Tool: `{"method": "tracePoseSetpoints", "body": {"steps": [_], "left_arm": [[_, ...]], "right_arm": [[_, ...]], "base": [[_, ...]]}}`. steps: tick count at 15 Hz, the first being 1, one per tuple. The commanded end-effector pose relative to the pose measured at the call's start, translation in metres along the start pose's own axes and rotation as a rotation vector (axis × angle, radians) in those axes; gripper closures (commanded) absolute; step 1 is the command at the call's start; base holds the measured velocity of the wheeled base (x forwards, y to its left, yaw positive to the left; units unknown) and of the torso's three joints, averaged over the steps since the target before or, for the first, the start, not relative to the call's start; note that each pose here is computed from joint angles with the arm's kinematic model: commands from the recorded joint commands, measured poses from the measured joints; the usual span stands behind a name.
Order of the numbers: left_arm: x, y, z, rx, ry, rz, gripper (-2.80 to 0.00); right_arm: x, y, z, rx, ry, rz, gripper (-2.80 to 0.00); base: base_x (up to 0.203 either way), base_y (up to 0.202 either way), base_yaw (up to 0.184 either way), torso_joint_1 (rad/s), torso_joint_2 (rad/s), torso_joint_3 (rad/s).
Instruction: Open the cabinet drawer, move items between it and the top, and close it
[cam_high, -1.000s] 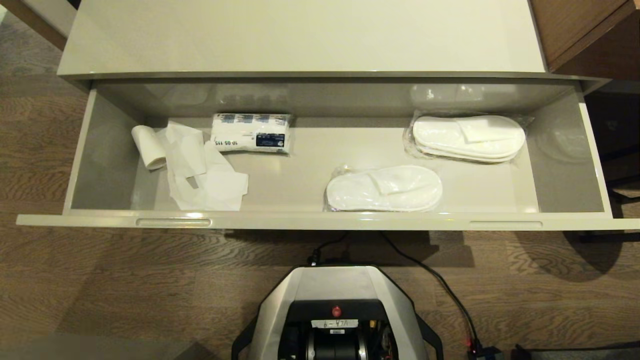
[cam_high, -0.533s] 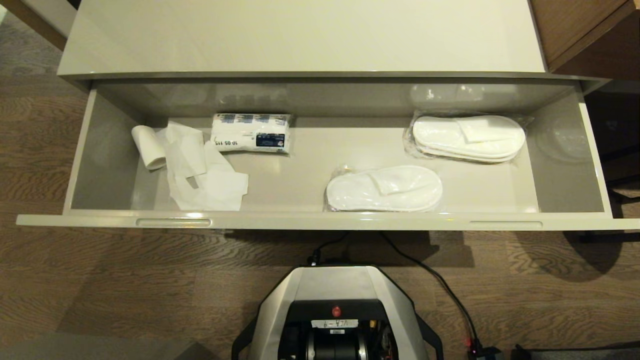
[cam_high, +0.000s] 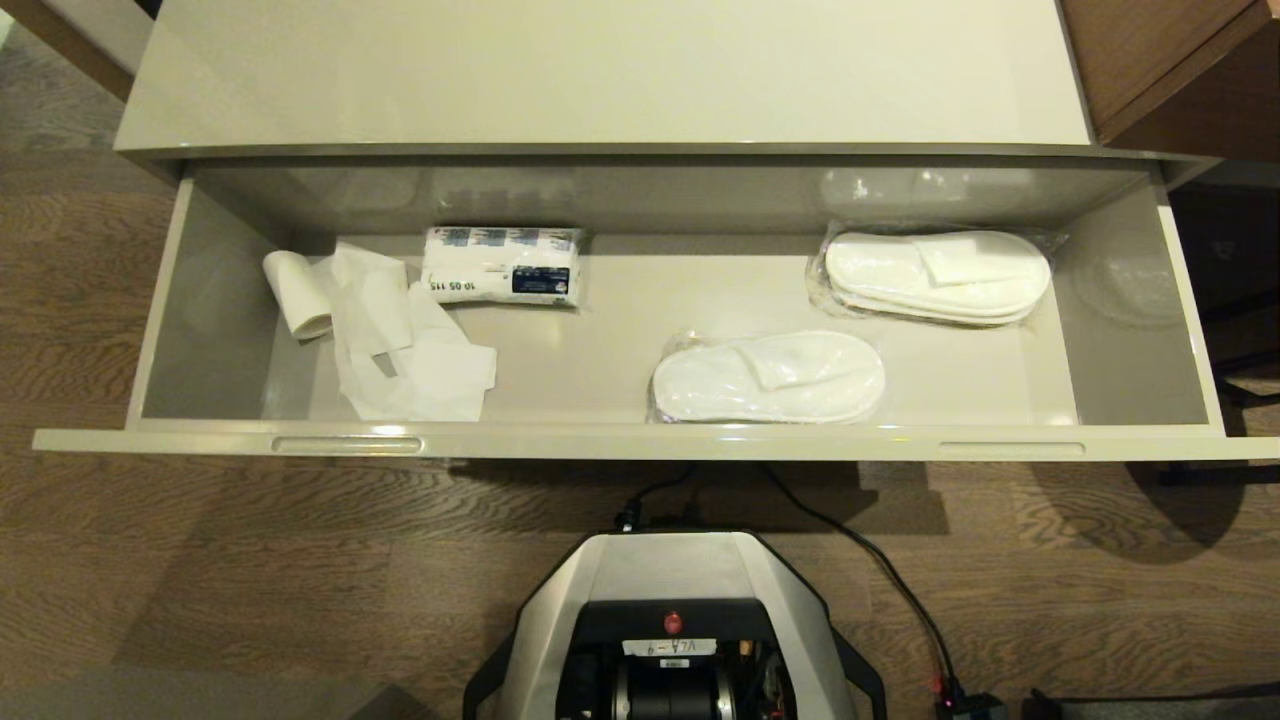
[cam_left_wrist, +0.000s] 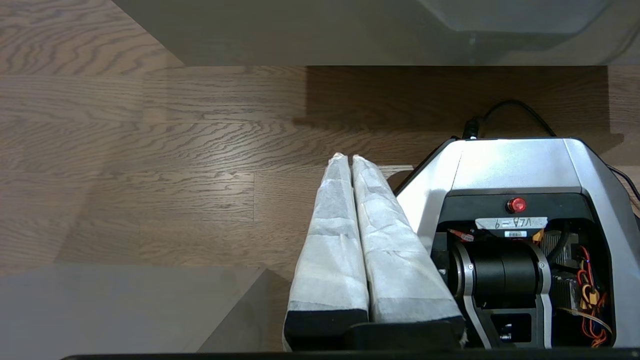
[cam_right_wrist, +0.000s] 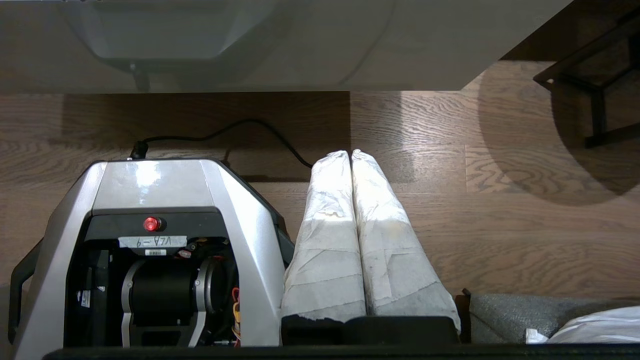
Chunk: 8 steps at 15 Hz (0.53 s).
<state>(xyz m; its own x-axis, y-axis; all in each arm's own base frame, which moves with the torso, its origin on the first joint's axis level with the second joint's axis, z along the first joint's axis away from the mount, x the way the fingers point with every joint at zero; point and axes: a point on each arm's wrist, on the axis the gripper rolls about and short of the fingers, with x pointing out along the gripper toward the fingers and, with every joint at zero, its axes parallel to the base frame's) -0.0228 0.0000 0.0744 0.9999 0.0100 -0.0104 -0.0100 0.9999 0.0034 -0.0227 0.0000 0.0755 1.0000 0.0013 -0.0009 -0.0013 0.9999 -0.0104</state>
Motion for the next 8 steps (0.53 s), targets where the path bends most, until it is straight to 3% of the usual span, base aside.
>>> {"method": "tracePoseSetpoints", "body": {"steps": [1, 8], "left_arm": [[0.0001, 0.0000, 0.0000, 0.000, 0.002, 0.001, 0.00], [0.0001, 0.0000, 0.0000, 0.000, 0.002, 0.001, 0.00]], "right_arm": [[0.0002, 0.0000, -0.0004, 0.000, 0.002, 0.002, 0.00], [0.0002, 0.0000, -0.0004, 0.000, 0.002, 0.002, 0.00]], "base": [[0.000, 0.000, 0.000, 0.000, 0.00, 0.000], [0.000, 0.000, 0.000, 0.000, 0.00, 0.000]]}}
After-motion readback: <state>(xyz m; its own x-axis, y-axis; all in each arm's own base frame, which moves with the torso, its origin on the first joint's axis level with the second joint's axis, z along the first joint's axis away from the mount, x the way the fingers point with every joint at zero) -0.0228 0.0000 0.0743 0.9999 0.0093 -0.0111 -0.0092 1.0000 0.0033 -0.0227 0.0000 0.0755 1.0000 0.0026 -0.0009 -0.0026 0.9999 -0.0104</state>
